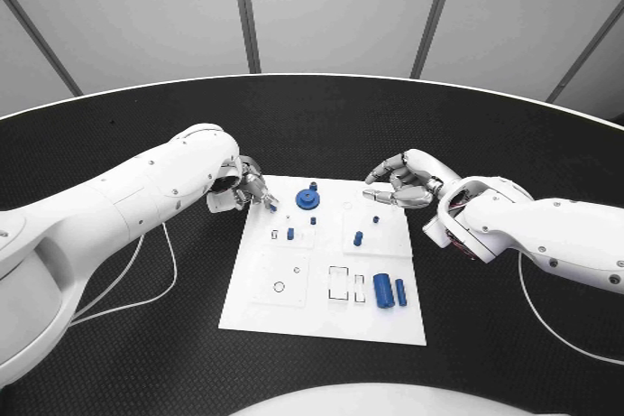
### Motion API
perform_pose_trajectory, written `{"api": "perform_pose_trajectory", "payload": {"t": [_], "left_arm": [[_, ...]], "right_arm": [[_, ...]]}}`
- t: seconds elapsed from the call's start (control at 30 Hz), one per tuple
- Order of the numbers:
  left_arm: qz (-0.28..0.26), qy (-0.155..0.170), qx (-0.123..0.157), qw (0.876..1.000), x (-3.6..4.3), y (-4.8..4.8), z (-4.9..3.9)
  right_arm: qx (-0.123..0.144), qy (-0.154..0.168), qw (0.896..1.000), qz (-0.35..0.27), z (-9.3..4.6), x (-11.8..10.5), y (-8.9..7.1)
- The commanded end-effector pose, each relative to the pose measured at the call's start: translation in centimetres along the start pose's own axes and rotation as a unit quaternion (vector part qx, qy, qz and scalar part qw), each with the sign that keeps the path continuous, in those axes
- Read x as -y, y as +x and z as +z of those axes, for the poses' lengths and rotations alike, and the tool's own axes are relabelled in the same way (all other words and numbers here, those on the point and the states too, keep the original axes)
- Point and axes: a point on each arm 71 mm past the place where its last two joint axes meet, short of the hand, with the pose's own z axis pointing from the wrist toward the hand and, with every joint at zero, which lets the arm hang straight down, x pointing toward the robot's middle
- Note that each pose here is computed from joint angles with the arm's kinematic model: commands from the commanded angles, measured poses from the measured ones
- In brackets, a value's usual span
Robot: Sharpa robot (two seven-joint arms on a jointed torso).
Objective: Assemble the parts on the task board
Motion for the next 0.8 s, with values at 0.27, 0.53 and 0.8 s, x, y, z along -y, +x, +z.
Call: {"api": "perform_pose_trajectory", "payload": {"t": [0.27,0.53,0.8], "left_arm": [[-0.004,0.0,-0.008,1.0,-0.27,0.0,0.01],[-0.016,0.003,-0.016,1.0,-0.49,-0.01,0.0],[-0.04,0.022,-0.022,0.999,-0.57,0.0,-0.11]], "right_arm": [[0.0,0.0,1.0,0.0,0.0,0.03,-0.02],[0.0,0.001,1.0,0.0,-0.01,0.05,-0.04],[0.0,0.001,1.0,0.0,-0.03,0.09,-0.07]]}}
